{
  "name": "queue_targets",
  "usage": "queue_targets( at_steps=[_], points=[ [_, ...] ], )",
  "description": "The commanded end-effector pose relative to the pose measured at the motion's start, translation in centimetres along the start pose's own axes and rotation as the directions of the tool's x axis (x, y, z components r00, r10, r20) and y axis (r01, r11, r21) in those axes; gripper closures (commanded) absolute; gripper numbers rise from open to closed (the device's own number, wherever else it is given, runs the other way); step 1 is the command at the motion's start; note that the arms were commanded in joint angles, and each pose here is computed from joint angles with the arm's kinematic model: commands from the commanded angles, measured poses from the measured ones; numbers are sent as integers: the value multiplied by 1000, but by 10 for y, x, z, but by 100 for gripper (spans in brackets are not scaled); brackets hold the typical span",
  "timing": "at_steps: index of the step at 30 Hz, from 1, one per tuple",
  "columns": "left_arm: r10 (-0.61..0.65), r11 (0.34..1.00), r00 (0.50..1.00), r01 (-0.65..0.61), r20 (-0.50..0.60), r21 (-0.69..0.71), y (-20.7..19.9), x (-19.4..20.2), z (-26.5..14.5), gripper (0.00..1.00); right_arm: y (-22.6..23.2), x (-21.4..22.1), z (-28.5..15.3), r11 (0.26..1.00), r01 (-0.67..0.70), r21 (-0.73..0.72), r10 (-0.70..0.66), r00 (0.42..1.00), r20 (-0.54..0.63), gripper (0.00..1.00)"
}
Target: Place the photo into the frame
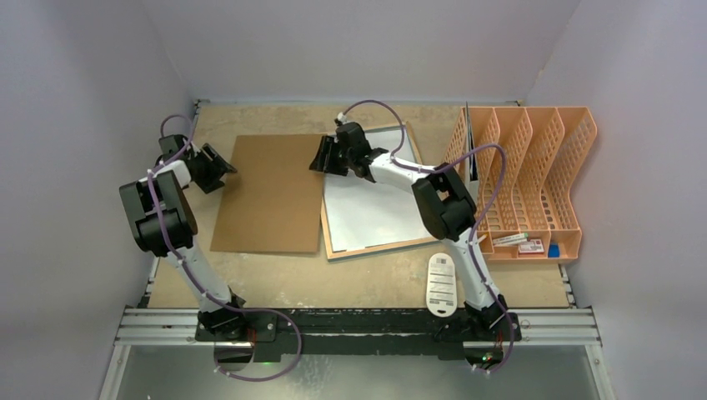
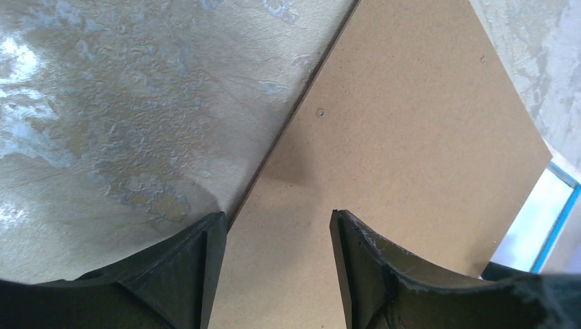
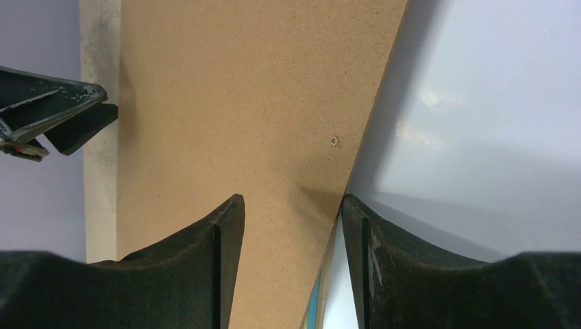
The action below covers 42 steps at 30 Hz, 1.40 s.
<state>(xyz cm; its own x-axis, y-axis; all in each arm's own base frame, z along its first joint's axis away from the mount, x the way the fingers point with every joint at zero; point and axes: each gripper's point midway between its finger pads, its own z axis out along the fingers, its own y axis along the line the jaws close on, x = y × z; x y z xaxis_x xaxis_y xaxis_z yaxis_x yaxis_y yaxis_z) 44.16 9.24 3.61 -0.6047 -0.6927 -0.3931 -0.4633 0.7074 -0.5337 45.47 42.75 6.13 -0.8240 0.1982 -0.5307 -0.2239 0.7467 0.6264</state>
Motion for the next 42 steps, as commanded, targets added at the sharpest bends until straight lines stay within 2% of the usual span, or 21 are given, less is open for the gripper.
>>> queue_targets(
  at_steps=[1, 11, 12, 13, 17, 26, 30, 34, 38, 42],
  points=[
    [-75, 996, 987, 82, -139, 46, 3, 40, 13, 40, 46, -14, -22, 980, 5, -200, -2, 1000, 13, 44],
    [-114, 993, 982, 118, -153, 19, 10, 47, 18, 42, 109, -23, -80, 860, -3, -509, 29, 999, 42, 51],
    [-117, 992, 981, 122, -152, 19, 10, 47, 18, 42, 113, -24, -85, 850, -4, -527, 33, 998, 46, 51],
    [-130, 991, 980, 134, -150, 17, 10, 48, 18, 43, 118, -23, -92, 828, -24, -560, 56, 998, 40, 46],
    [-147, 988, 980, 151, -137, 17, 9, 48, 18, 43, 117, -20, -87, 838, -48, -543, 68, 998, 16, 40],
    [-183, 981, 973, 190, -138, 39, 5, 52, 16, 43, 120, -6, -80, 862, -125, -491, 96, 992, -86, 38],
    [-217, 973, 967, 225, -134, 53, 2, 54, 15, 44, 126, 6, -80, 875, -183, -448, 123, 980, -160, 32],
    [-247, 965, 960, 256, -131, 58, 2, 58, 15, 45, 137, 4, -79, 899, -161, -406, 112, 983, -143, 26],
    [-270, 958, 953, 281, -140, 62, 1, 63, 14, 46, 143, 16, -74, 903, -154, -401, 93, 982, -167, 26],
    [-296, 949, 945, 307, -141, 66, 0, 67, 11, 47, 153, 24, -75, 884, -155, -441, 81, 980, -181, 35]
  ],
)
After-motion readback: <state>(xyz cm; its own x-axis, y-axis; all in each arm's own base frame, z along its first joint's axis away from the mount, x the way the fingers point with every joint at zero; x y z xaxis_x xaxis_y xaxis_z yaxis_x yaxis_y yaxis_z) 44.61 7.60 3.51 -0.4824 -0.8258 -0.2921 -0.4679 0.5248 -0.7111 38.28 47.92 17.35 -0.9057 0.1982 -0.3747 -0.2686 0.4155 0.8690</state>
